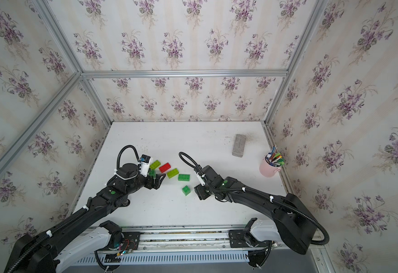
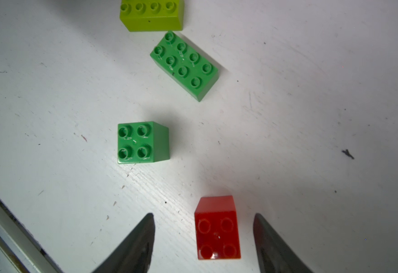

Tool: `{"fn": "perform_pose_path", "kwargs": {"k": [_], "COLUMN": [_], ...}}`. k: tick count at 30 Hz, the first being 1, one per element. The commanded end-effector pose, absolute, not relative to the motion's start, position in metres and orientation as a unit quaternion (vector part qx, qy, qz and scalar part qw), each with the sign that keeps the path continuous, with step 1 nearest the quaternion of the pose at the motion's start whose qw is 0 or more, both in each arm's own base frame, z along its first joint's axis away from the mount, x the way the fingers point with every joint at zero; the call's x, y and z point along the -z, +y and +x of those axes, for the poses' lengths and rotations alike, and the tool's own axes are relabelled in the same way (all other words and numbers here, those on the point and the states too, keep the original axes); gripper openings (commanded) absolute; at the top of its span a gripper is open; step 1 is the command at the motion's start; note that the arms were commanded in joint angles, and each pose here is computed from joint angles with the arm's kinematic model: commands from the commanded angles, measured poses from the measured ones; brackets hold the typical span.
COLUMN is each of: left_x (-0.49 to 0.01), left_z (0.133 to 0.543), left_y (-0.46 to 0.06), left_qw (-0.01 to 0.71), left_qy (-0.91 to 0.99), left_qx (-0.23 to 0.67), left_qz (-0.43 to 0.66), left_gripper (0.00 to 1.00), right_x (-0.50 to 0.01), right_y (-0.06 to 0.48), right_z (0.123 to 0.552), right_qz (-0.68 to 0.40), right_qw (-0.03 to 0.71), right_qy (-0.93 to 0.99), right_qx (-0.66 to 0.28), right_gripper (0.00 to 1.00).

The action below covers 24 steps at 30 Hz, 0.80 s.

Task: Assemble a spoon with lego
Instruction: Pick up the lego brick from the center of the board.

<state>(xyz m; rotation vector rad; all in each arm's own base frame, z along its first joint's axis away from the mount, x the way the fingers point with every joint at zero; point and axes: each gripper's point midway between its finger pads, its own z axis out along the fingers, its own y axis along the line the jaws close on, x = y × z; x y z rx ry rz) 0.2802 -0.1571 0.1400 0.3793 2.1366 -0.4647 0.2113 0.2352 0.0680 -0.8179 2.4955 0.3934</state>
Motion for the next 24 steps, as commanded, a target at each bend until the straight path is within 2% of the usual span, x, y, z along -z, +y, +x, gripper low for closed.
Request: {"fn": "perform_pose_path", "kwargs": {"k": [1,24], "left_x": [-0.14,-0.135], "left_z": [0.283,0.283], "left_y": [-0.156,-0.156], "left_qw": [0.447,0.436], "left_qy": [0.863,0.87], "left_qx": [0.187,0.186], "left_qz": [0.142,0.135], "left_gripper": [0.99,0.99], "right_x": [-0.065,-0.037], "right_y": [0.234,0.229], "right_z": [0.214,0.213], "right_qz": [-0.294,-0.277], "right_qw": [0.24,0.179], "right_qy": [0.915,0.939], "right_qx": [-0.135,-0.095], "right_gripper": [0.64,0.51]}}
